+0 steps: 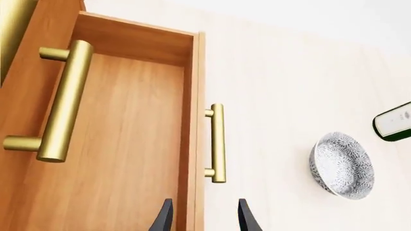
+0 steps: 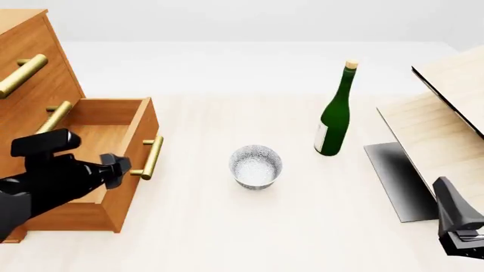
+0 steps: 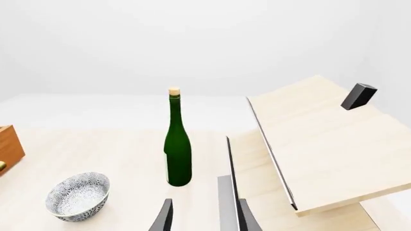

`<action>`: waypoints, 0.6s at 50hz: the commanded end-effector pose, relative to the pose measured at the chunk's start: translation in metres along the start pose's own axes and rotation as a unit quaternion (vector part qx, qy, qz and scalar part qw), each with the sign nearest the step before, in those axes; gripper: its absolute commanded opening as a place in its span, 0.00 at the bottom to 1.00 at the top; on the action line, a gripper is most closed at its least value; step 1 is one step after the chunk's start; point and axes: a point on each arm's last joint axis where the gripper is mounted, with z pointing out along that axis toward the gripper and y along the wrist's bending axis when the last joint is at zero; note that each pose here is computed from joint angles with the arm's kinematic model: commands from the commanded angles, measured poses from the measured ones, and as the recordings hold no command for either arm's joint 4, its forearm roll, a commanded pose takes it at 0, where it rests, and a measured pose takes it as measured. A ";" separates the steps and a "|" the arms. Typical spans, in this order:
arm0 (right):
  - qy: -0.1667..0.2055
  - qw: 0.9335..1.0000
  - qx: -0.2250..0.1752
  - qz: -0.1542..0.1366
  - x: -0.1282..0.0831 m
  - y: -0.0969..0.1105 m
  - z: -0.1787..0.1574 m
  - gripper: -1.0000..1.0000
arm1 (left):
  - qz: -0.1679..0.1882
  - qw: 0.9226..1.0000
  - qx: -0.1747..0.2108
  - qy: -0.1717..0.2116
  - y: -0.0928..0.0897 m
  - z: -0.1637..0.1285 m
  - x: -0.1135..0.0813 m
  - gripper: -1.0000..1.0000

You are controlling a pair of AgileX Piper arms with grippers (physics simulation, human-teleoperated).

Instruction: Put the bowl in the bottom drawer of the cabinet and close it.

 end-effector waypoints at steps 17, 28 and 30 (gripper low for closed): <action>-0.001 1.000 0.001 -0.001 0.000 0.000 -0.001 1.00 | 0.011 1.000 0.015 0.009 -0.002 0.005 0.020 1.00; -0.001 1.000 0.001 -0.001 0.000 0.000 -0.001 1.00 | 0.019 0.999 0.025 0.014 -0.006 0.007 0.023 1.00; -0.001 1.000 0.001 -0.001 0.000 0.000 -0.001 1.00 | 0.019 0.999 0.025 0.016 -0.006 0.007 0.023 1.00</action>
